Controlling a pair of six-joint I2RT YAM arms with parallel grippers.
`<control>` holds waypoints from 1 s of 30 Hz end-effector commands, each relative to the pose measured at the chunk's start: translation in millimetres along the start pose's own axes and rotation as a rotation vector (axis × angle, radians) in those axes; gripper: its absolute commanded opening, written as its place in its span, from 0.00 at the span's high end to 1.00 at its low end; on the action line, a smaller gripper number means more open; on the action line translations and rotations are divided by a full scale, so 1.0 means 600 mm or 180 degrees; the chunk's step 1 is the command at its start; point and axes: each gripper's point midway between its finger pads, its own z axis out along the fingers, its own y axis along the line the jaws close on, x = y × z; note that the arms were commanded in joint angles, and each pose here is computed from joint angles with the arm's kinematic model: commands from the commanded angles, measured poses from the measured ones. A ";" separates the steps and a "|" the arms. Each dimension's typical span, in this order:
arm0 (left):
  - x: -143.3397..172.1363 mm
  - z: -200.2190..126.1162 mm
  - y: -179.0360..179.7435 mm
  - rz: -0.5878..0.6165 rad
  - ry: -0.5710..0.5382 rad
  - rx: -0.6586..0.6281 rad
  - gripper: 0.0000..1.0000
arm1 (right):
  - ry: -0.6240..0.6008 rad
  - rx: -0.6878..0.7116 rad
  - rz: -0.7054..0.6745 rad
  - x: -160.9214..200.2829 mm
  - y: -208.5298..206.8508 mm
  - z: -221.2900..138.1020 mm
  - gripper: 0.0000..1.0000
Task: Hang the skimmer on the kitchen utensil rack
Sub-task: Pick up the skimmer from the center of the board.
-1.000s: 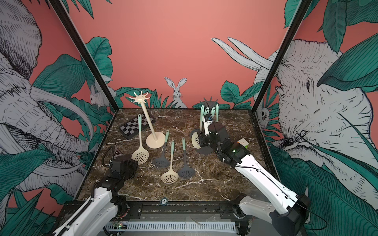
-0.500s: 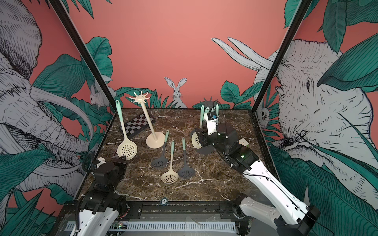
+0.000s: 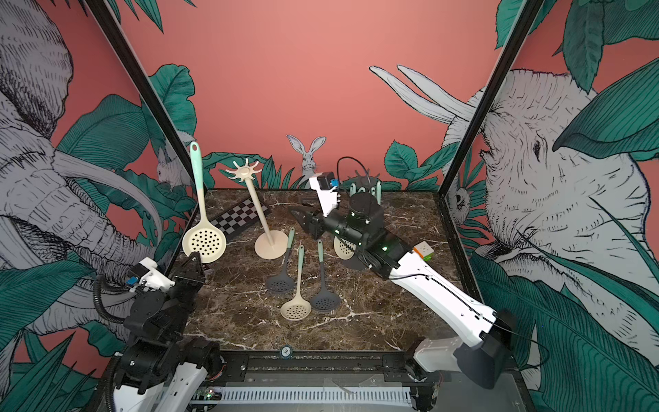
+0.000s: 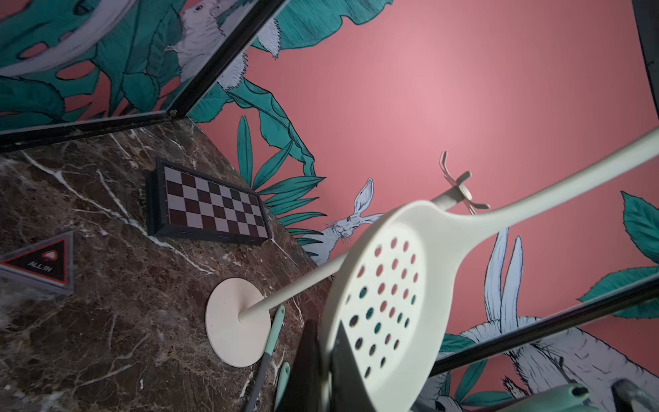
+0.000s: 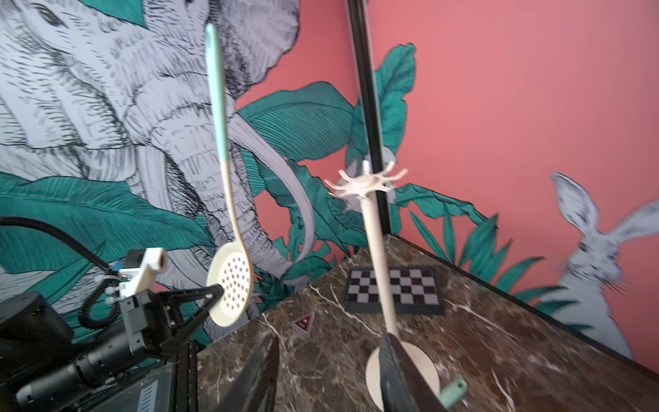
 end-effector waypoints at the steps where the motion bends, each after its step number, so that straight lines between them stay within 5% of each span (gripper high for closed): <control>1: -0.001 0.004 -0.038 -0.0057 0.0073 0.0296 1.00 | -0.0440 -0.0453 -0.0188 -0.064 0.068 0.037 0.54; 11: 0.046 0.018 -0.018 -0.0638 0.0316 0.0416 1.00 | -0.0430 -0.0435 -0.0121 -0.025 0.091 0.157 0.58; 30: 0.073 0.024 -0.006 -0.0783 0.0473 0.0439 1.00 | -0.0109 -0.0434 -0.0071 0.043 0.104 0.237 0.58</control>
